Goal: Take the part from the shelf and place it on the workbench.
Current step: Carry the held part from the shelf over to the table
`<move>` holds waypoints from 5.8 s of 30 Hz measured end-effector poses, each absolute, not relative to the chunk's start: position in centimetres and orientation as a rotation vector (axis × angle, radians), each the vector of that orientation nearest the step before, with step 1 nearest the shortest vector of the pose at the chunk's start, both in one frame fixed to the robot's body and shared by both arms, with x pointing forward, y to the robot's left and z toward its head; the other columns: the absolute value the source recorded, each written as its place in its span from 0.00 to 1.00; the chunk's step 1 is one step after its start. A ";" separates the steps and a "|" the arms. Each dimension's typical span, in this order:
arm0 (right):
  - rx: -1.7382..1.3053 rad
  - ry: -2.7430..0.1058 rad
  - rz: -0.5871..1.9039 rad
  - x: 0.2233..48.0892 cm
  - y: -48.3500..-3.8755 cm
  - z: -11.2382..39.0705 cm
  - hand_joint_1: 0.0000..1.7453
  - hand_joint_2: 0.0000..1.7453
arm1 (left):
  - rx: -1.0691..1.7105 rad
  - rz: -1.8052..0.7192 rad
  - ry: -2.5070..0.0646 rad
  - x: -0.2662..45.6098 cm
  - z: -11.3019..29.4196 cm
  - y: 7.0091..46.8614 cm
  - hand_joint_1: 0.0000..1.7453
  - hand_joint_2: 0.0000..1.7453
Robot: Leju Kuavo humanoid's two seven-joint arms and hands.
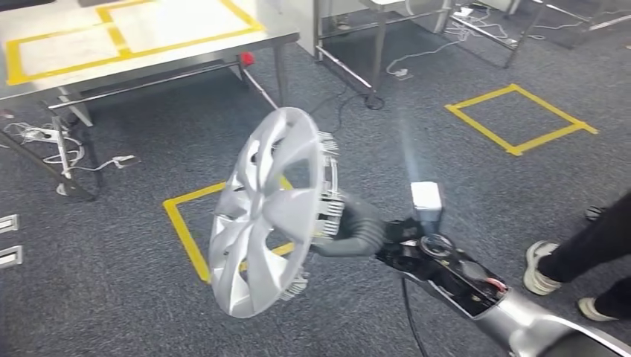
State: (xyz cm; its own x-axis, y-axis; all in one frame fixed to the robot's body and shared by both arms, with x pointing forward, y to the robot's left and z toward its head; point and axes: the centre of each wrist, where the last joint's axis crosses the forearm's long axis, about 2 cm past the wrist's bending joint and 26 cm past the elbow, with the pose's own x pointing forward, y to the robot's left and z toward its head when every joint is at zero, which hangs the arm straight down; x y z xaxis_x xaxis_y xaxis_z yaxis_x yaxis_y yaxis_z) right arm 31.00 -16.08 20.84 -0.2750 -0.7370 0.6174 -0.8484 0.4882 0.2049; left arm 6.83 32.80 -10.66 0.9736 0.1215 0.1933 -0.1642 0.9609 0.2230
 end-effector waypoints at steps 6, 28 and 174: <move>1.295 -2.070 0.210 31.0 -16.2 20.8 1.00 1.00 | 0.243 0.146 -0.182 7.0 -10.6 32.9 0.00 1.00; 1.288 -2.085 0.141 31.3 -17.5 20.5 1.00 1.00 | 0.260 0.134 -0.181 7.0 -10.6 33.1 0.00 1.00; 1.322 -2.087 0.278 31.4 -16.8 20.5 1.00 1.00 | 0.303 0.152 -0.165 6.9 -10.6 33.7 0.00 1.00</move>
